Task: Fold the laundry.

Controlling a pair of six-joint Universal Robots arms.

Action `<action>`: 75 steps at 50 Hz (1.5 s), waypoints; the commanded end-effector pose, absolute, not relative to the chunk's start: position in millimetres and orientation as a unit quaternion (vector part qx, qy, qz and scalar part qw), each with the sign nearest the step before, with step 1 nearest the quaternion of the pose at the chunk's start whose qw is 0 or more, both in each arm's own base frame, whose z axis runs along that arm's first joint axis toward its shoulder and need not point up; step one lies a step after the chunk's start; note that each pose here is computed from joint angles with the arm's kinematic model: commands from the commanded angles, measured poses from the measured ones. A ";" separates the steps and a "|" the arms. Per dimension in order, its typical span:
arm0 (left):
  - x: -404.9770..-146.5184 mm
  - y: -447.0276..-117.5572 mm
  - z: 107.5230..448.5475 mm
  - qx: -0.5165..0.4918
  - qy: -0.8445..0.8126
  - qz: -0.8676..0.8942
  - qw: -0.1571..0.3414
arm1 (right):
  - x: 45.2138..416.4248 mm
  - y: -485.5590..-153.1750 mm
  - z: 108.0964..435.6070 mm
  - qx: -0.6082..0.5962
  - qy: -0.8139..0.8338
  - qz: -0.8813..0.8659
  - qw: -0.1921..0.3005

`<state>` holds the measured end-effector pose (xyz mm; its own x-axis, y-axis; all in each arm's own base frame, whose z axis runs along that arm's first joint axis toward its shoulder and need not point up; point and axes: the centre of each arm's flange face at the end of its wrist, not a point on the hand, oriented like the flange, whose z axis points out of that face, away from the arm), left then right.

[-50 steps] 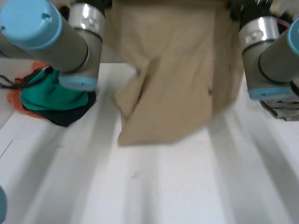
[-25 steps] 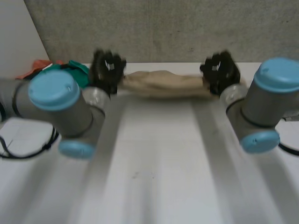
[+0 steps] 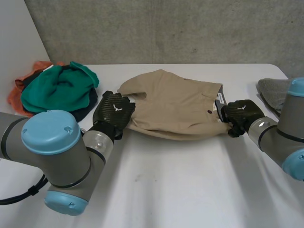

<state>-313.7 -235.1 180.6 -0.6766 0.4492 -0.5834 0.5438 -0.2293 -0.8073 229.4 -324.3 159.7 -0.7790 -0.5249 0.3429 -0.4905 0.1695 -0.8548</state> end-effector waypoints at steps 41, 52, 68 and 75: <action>-332.2 -188.9 194.3 0.472 0.630 -0.617 0.010 | 186.8 -265.7 195.4 -0.460 0.717 -0.515 -0.100; -370.0 -292.4 157.4 0.455 0.496 -0.725 0.146 | 227.2 -330.1 165.7 -0.430 0.657 -0.602 -0.145; -400.5 -332.6 134.5 0.417 0.451 -0.776 0.139 | 244.2 -387.0 135.8 -0.350 0.626 -0.667 -0.201; -384.7 -308.4 173.7 0.391 0.474 -0.781 0.113 | 235.3 -369.6 195.5 -0.312 0.619 -0.710 -0.128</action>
<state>-397.4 -327.1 146.5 -0.6313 0.1661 -0.7576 0.5785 -0.5498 -0.6026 241.8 -385.9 153.5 -0.7109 -0.1657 0.6835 -0.6650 -0.1580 -0.7299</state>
